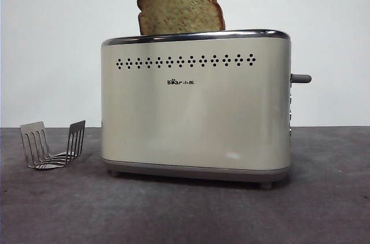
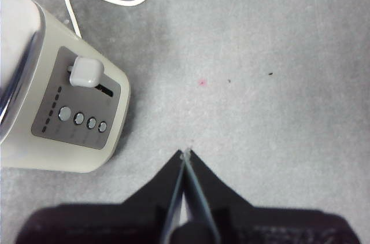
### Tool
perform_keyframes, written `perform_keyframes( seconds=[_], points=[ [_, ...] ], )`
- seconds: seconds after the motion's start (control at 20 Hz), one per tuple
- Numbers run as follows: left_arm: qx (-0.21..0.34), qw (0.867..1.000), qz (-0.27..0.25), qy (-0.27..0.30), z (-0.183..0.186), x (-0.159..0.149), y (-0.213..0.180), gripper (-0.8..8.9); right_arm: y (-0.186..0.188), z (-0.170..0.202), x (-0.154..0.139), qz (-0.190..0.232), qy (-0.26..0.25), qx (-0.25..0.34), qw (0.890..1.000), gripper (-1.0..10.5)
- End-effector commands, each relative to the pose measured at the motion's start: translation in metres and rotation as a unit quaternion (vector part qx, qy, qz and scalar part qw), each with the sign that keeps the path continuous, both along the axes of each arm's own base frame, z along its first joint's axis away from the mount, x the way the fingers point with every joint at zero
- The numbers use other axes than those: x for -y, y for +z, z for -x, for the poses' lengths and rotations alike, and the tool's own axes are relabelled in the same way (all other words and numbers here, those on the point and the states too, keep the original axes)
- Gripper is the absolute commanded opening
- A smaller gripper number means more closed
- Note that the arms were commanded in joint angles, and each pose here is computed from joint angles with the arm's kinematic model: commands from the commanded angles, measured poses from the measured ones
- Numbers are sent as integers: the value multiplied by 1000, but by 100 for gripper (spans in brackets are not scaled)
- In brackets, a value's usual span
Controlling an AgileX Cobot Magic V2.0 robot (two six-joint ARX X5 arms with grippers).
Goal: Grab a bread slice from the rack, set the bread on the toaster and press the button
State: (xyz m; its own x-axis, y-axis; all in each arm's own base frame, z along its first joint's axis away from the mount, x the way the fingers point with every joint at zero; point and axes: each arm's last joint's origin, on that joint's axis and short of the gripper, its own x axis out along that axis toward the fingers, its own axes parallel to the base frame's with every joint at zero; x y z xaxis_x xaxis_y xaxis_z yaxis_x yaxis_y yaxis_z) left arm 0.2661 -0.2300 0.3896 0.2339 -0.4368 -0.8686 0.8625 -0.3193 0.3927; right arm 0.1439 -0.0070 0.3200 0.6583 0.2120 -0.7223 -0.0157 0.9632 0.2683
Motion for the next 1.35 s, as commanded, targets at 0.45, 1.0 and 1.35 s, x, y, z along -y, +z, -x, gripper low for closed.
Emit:
perform_keyframes(
  seconds=[0.45,1.0,1.35],
  points=[
    [-22,1000,-11,7,-19,21,-30,0,1,-1,0,7,5,7,1000,0],
    [-46,994,37,94,-14,18,-17,418,1,-1,0,7,5,6,1000,0],
    [-22,982,118,147,25,-15,40,408,1,-2,-1,-5,24,6,1000,-1]
  ],
)
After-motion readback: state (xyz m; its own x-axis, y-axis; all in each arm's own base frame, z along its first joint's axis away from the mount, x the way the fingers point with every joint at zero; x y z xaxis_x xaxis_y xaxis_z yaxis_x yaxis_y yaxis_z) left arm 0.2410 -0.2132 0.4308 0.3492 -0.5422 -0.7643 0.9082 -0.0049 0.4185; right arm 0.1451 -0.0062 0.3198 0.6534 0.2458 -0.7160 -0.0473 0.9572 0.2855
